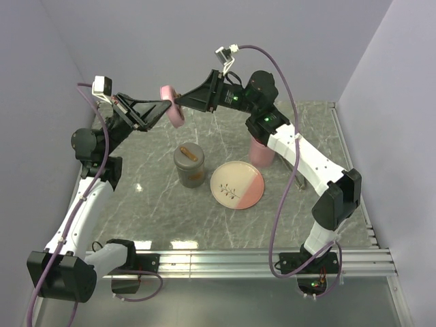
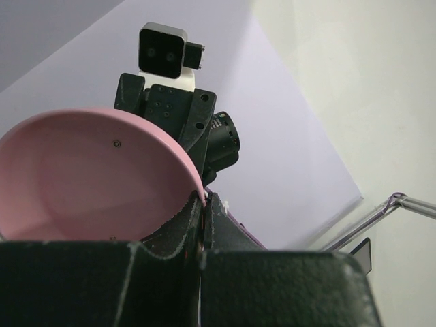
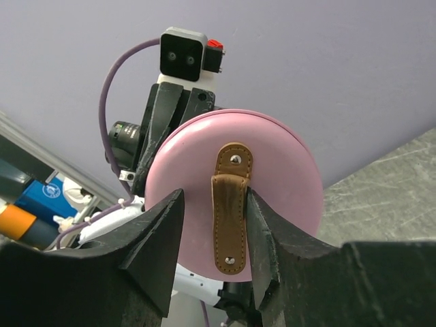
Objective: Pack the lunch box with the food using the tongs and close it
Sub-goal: Pick up the box lid from the center of the board.
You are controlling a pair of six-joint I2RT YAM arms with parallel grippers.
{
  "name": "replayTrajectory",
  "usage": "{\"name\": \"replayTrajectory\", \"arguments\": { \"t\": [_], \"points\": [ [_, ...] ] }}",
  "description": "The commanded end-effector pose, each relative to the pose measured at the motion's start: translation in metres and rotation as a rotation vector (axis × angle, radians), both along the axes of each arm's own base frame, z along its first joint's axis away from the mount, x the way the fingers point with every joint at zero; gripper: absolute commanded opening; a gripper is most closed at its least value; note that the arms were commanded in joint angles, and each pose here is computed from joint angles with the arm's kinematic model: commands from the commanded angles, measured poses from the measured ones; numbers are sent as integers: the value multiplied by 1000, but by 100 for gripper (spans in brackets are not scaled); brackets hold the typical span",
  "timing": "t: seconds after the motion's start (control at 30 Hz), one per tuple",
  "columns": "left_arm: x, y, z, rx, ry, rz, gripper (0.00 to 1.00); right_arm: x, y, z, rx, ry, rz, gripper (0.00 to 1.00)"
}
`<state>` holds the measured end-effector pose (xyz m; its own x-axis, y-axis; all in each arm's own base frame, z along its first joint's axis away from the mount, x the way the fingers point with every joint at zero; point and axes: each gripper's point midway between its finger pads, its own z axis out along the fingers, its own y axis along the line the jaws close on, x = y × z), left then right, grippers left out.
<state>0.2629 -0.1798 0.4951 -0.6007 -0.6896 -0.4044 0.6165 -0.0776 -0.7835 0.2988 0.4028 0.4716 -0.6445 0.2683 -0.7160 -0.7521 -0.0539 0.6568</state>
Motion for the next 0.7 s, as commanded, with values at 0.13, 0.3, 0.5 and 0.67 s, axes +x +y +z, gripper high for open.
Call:
{"name": "replayTrajectory", "arguments": {
  "t": [0.13,0.3,0.5,0.67],
  "points": [
    [-15,1,19,-24,-75,-15,0,-10,9,10,-32,-92,-35,48],
    [-17,1,20,-25,-81,-21,0,-14,14,13,-13,-88,-10,39],
    [-16,0,16,-22,-73,-19,0,-28,11,26,37,-112,57,15],
    [-7,0,7,-2,-35,4,1,-25,5,26,30,-122,46,0]
  ]
}}
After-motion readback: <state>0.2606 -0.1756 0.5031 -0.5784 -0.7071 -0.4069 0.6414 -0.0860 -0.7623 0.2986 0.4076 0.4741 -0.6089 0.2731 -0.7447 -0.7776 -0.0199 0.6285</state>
